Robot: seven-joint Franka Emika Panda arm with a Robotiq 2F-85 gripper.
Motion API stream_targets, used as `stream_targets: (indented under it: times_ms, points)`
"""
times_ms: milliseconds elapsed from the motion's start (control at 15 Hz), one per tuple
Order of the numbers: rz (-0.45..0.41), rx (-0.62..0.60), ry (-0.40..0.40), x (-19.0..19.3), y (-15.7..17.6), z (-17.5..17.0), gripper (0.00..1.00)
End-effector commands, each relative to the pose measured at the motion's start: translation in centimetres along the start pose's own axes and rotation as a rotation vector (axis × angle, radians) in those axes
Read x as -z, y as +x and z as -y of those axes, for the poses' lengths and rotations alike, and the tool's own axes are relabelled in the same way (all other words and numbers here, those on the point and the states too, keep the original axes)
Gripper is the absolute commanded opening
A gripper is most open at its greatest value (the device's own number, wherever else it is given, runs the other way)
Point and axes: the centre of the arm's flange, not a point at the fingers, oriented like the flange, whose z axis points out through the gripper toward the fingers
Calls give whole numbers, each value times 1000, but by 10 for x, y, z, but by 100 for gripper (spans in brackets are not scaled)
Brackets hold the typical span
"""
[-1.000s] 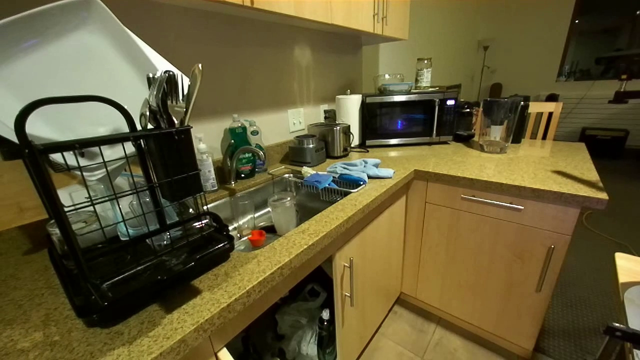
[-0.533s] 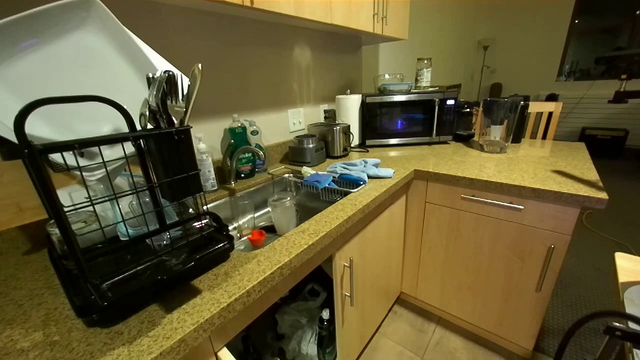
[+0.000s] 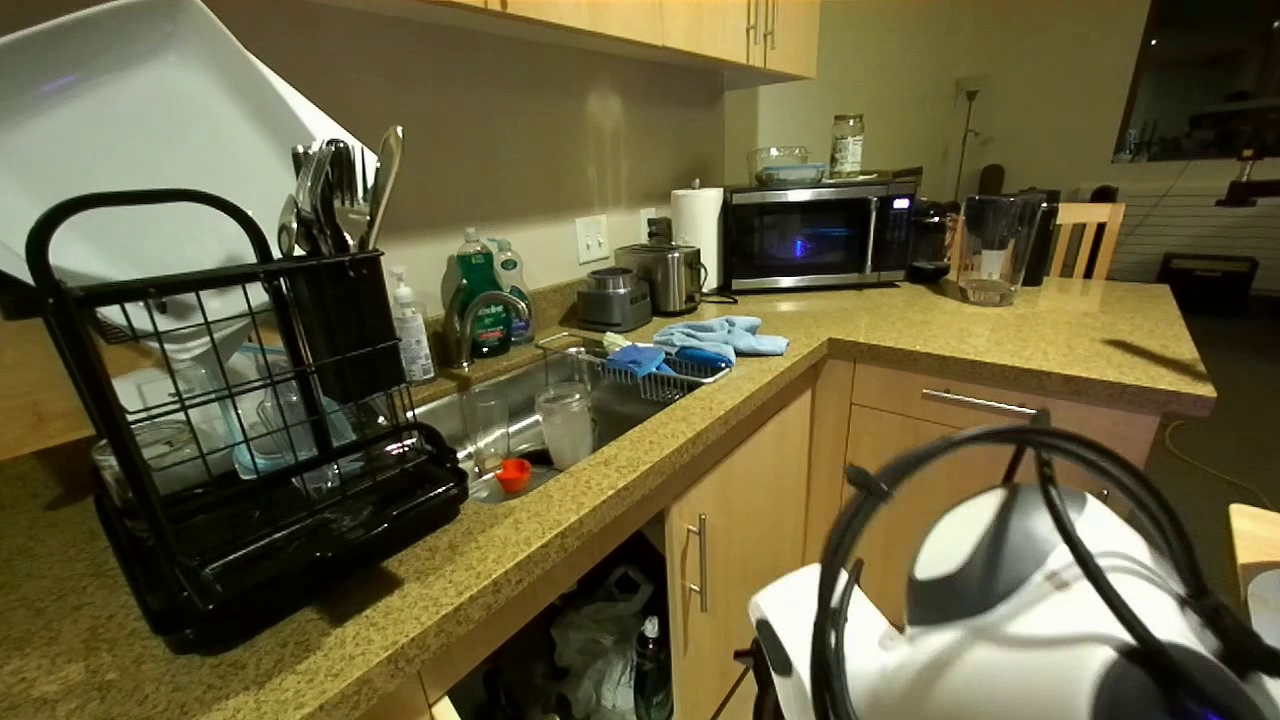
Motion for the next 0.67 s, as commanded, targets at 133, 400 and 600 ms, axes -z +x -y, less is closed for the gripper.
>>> stream_targets:
  times_ms: [133,400,600]
  points:
    - [171,-149,93,-47,23,-87,100]
    - [320,-224,169,-99,30,-152,100]
    - [429,-282,224,-135,28,-200,100]
